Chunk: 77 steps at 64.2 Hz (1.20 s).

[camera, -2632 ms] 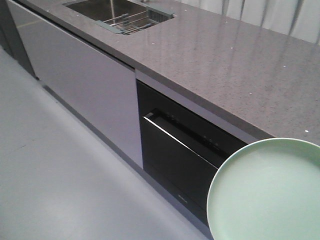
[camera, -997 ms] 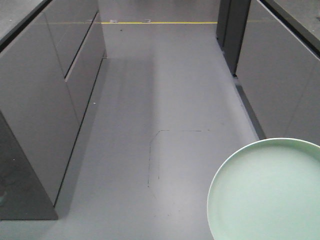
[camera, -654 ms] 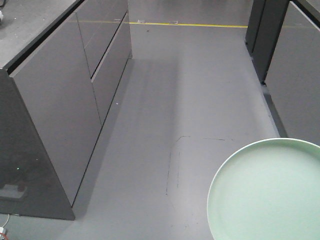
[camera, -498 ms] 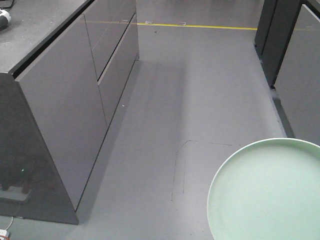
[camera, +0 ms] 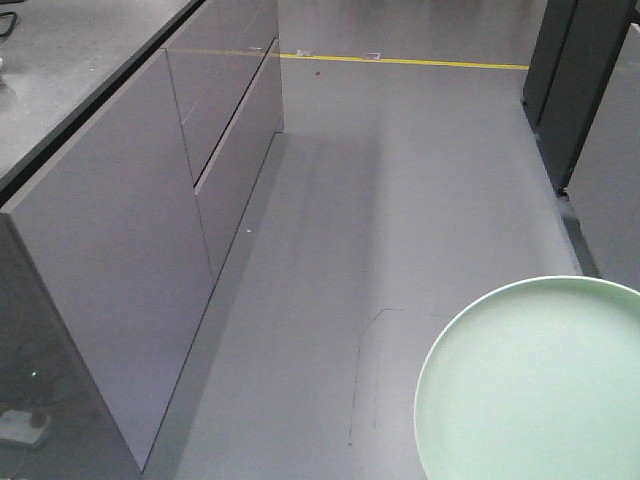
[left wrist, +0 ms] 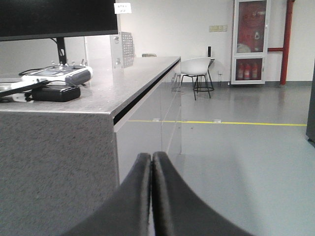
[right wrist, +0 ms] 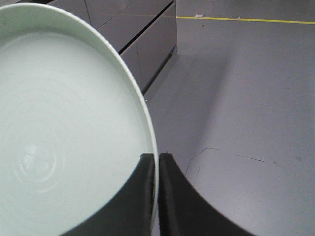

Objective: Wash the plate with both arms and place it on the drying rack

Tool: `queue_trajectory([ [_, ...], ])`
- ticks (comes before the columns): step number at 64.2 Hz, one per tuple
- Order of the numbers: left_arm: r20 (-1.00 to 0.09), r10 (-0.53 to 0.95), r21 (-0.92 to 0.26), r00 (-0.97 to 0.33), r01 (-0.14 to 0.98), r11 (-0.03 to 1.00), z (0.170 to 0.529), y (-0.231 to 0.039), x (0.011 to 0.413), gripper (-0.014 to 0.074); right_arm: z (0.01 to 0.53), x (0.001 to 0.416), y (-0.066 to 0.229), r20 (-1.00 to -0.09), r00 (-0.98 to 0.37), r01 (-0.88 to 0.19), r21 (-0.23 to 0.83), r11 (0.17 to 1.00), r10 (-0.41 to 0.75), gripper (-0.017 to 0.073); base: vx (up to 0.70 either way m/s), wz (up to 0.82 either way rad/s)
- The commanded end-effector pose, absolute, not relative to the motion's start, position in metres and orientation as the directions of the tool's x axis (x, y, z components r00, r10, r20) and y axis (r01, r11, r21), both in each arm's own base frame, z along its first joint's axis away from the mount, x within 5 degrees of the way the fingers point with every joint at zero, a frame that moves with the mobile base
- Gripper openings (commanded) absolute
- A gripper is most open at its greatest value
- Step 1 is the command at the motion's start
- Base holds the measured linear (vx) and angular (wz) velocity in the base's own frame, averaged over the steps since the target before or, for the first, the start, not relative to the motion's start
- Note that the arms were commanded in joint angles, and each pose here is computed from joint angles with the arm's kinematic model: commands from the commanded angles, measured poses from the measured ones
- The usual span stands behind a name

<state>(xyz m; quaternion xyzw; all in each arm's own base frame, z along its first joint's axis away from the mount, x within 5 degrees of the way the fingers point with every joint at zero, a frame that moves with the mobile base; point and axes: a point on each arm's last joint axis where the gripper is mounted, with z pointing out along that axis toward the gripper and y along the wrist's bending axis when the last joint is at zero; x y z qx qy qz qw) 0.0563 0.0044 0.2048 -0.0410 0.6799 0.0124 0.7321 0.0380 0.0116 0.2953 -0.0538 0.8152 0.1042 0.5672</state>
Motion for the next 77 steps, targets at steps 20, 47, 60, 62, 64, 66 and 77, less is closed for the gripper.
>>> queue_trajectory([
  [20, -0.989, -0.039, -0.048, 0.14, -0.062, 0.997, 0.2065, 0.0035, 0.0552, -0.0006, 0.3095, 0.0403, 0.0115, -0.963, -0.265, -0.208, 0.107, 0.972, 0.049, -0.0005, 0.29, -0.09],
  [47, -0.989, -0.039, -0.048, 0.14, -0.062, 0.997, 0.2065, 0.0035, 0.0552, -0.0006, 0.3095, 0.0403, 0.0115, -0.963, -0.265, -0.208, 0.107, 0.972, 0.049, -0.0005, 0.3, -0.14],
  [60, -0.989, -0.039, -0.048, 0.14, -0.062, 0.997, 0.2065, 0.0035, 0.0552, -0.0006, 0.3095, 0.0403, 0.0115, -0.963, -0.265, -0.208, 0.107, 0.972, 0.049, -0.0005, 0.3, -0.13],
  [62, -0.989, -0.039, -0.048, 0.14, -0.062, 0.997, 0.2065, 0.0035, 0.0552, -0.0006, 0.3095, 0.0403, 0.0115, -0.963, -0.265, -0.208, 0.107, 0.972, 0.049, -0.0005, 0.3, -0.12],
  [64, -0.989, -0.039, -0.048, 0.14, -0.062, 0.997, 0.2065, 0.0035, 0.0552, -0.0006, 0.3095, 0.0403, 0.0115, -0.963, -0.265, -0.208, 0.107, 0.972, 0.049, -0.0005, 0.3, -0.11],
  [66, -0.989, -0.039, -0.048, 0.14, -0.062, 0.997, 0.2065, 0.0035, 0.0552, -0.0006, 0.3095, 0.0403, 0.0115, -0.963, -0.265, -0.208, 0.107, 0.972, 0.049, -0.0005, 0.3, -0.11],
  [77, -0.989, -0.039, -0.048, 0.14, -0.062, 0.997, 0.2065, 0.0035, 0.0552, -0.0006, 0.3095, 0.0403, 0.0115, -0.963, -0.265, -0.208, 0.107, 0.972, 0.049, -0.0005, 0.3, -0.1],
])
